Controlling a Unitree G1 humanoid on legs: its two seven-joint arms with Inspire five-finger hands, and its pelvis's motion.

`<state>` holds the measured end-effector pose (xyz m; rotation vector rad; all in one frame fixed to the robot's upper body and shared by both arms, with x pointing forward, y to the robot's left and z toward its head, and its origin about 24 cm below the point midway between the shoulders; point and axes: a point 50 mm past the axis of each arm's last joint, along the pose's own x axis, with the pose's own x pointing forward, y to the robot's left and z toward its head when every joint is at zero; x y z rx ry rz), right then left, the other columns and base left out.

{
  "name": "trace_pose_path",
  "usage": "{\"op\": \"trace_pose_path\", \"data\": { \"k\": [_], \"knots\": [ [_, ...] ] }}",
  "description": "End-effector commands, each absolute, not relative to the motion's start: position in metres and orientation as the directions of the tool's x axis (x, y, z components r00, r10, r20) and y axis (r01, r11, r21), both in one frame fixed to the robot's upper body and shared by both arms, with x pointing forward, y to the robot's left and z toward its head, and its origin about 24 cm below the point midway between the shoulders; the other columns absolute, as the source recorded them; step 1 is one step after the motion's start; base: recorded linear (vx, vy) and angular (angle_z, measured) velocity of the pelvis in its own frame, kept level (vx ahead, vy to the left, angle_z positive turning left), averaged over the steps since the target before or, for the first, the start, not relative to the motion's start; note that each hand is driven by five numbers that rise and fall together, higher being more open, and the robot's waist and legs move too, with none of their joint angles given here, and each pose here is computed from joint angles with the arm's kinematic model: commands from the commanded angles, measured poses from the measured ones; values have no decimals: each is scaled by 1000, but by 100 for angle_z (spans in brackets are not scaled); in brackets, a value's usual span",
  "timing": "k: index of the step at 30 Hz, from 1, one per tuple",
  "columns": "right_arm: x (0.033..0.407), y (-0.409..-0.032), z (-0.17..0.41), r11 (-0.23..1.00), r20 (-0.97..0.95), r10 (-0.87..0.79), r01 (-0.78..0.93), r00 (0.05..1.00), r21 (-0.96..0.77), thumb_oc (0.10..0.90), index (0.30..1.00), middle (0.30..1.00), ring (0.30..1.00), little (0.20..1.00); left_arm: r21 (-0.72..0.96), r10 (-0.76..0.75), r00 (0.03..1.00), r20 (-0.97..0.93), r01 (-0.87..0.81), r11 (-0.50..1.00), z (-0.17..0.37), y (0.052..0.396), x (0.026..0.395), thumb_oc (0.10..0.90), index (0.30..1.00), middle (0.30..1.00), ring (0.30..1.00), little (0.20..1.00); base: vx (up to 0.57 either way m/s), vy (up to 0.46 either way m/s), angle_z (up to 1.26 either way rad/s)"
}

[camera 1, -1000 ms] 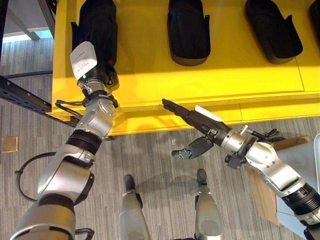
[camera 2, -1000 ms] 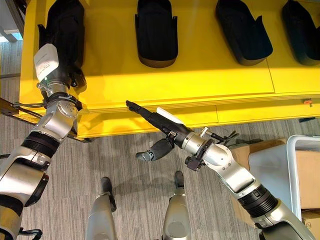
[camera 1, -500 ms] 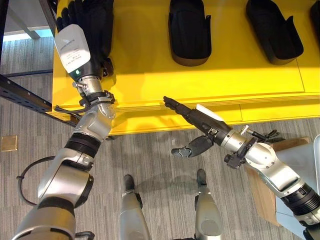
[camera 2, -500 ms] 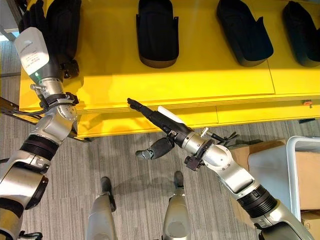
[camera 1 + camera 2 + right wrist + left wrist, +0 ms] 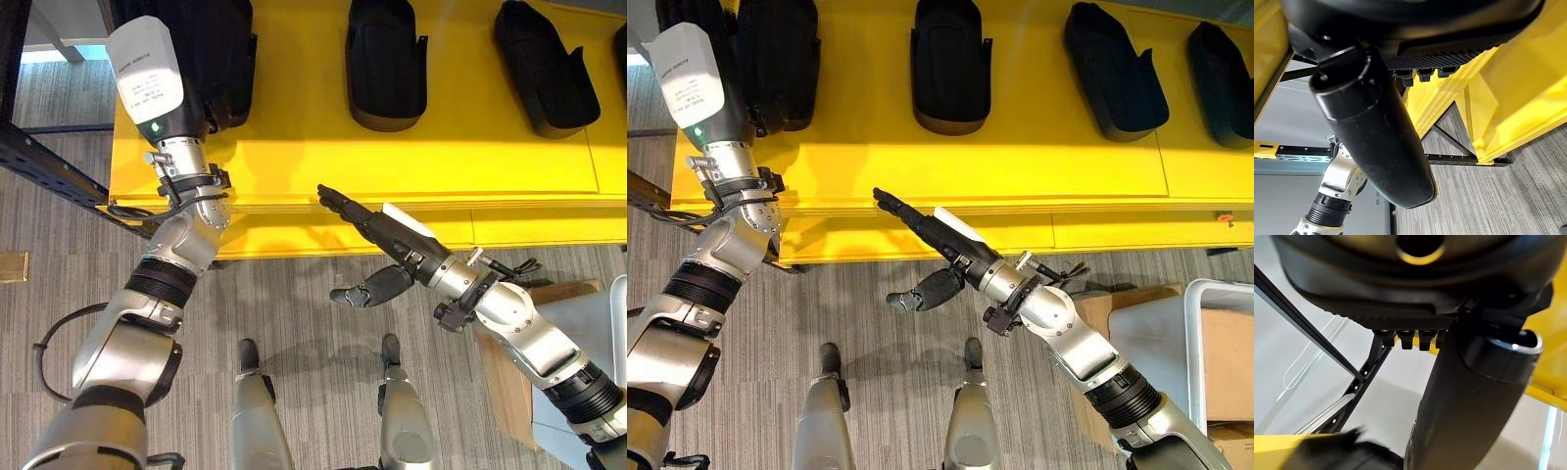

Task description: Move parts from the plastic box to the shelf.

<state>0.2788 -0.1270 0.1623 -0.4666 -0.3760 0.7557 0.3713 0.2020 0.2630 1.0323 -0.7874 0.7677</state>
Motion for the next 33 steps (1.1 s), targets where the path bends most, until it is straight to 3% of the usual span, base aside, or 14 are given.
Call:
{"op": "trace_pose_path", "data": {
  "k": [1,11,16,21,28,29,33],
  "knots": [
    [268,-119,175,676,324,727,-546,606,-496,900,1000,1000,1000,1000,315,14,335,942,-897,309,304,196,355,900,1000,1000,1000,1000,0,0,0],
    [270,-120,177,689,332,713,-529,617,-496,900,1000,1000,1000,1000,336,-15,357,934,-864,374,298,185,353,900,1000,1000,1000,1000,0,0,0],
    [270,-124,174,720,353,687,-529,635,-450,900,1000,1000,1000,1000,273,-6,297,955,-869,412,298,185,347,900,1000,1000,1000,1000,0,0,0],
    [266,-130,172,817,447,576,-483,684,-315,900,1000,1000,1000,1000,197,-32,214,976,-813,548,290,178,327,900,1000,1000,1000,1000,-6,-14,0],
    [254,-146,166,888,527,444,-436,724,-149,900,1000,1000,1000,1000,327,-181,302,936,-555,765,250,164,276,900,1000,1000,1000,1000,14,-80,3],
    [247,-158,166,907,560,389,-411,731,-94,900,1000,1000,1000,1000,447,-294,400,868,-374,813,227,158,254,900,1000,1000,1000,1000,1,-186,20],
    [237,-177,171,935,610,302,-353,732,-40,900,1000,1000,1000,1000,534,-416,464,782,-153,832,206,162,228,900,1000,1000,1000,1000,10,-138,29]
  ]
}}
